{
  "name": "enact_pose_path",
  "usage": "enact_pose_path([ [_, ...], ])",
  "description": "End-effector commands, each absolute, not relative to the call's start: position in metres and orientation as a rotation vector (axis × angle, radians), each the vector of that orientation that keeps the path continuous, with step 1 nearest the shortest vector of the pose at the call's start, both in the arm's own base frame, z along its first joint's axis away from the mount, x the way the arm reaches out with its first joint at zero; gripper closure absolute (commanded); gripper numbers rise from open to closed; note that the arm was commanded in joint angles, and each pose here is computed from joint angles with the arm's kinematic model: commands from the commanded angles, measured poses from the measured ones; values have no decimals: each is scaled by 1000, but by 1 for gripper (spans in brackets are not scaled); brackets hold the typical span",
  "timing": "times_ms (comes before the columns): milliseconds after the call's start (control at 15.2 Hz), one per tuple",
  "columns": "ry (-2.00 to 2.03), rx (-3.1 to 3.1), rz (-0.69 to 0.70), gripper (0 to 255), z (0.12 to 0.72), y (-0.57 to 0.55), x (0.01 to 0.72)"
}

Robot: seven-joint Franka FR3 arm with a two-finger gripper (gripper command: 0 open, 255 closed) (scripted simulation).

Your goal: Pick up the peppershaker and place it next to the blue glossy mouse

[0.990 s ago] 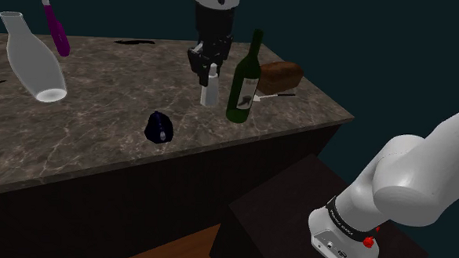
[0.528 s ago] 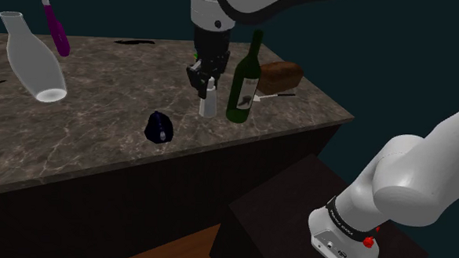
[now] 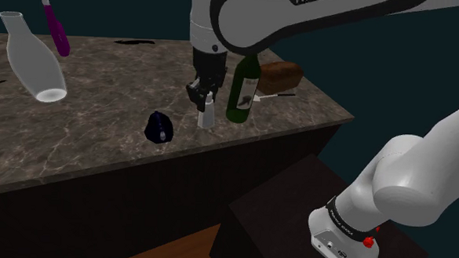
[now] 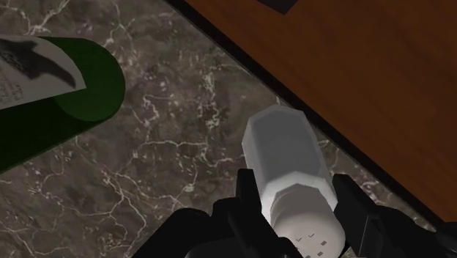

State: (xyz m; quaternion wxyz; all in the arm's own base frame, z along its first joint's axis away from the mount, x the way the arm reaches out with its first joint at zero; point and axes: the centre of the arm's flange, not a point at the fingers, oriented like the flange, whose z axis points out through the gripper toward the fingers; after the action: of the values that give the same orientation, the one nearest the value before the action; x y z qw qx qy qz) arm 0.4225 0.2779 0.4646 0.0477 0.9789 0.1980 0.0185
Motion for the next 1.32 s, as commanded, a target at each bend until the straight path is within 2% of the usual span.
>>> enact_pose_path([
  [0, 604, 2985, 57, 255, 455, 278, 422],
  [726, 604, 2985, 57, 255, 395, 278, 422],
  [1188, 604, 2985, 57, 255, 395, 278, 422],
  [1254, 604, 2985, 57, 0, 395, 278, 423],
])
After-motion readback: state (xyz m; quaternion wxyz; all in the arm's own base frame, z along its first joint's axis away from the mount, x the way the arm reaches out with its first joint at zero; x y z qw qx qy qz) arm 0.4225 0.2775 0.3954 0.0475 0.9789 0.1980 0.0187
